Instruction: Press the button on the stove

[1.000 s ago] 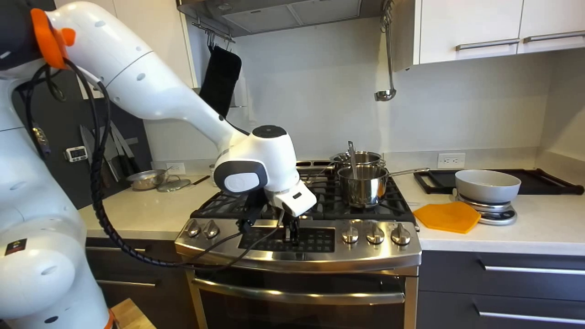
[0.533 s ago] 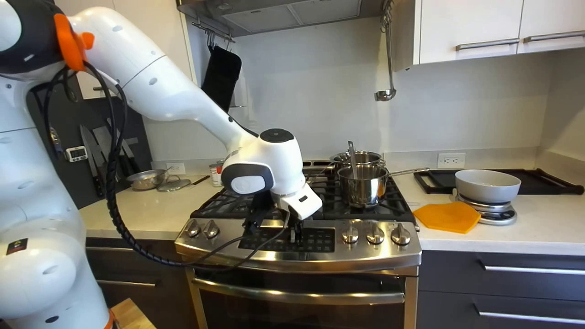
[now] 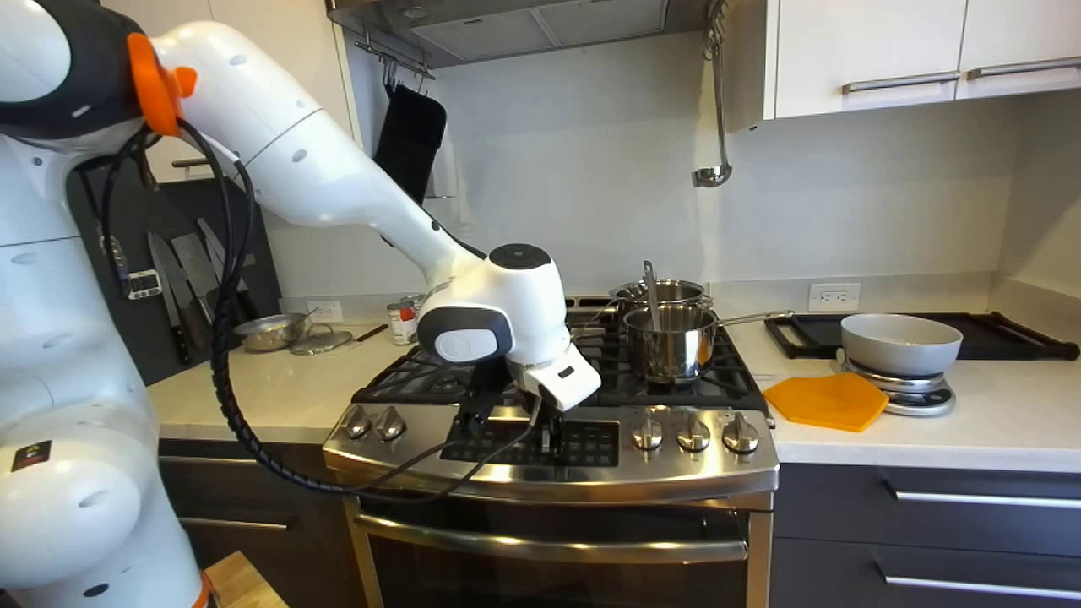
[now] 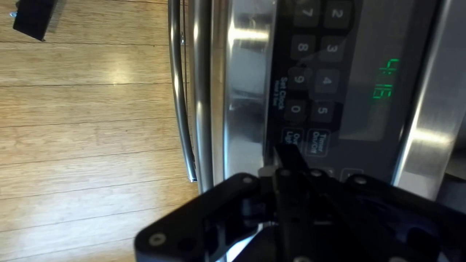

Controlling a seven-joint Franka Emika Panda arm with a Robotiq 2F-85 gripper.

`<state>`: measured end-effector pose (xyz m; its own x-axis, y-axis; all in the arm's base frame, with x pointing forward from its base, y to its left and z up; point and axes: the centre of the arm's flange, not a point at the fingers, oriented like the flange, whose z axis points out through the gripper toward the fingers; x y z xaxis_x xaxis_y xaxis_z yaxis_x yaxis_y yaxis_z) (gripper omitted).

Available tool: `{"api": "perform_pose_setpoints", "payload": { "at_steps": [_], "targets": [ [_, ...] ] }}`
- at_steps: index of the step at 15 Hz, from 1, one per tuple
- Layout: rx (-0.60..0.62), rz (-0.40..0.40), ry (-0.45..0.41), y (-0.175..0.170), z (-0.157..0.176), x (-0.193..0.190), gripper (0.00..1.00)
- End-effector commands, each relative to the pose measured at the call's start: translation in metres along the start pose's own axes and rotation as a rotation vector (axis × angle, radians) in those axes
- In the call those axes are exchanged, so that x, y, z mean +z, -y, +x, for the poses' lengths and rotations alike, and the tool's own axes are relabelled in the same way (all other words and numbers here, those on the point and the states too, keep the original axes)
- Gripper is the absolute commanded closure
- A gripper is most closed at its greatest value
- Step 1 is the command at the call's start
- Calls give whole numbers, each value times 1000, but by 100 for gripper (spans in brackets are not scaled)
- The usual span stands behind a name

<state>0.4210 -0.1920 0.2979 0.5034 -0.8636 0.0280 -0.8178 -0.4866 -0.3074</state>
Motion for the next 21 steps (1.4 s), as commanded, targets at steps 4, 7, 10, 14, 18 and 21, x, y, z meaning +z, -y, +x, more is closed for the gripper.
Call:
{"api": "perform_pose_setpoints", "payload": {
  "at_steps": [4, 7, 10, 14, 18, 21],
  "targets": [
    [1, 8, 3, 0, 0, 11, 100],
    [-4, 5, 9, 0, -4, 14, 100],
    [-2, 1, 13, 1, -5, 18, 100],
    [1, -4, 19, 0, -4, 22, 100],
    [-11, 4, 39, -1, 1, 24, 100],
    [-18, 13, 27, 2, 1, 12, 100]
  ]
}}
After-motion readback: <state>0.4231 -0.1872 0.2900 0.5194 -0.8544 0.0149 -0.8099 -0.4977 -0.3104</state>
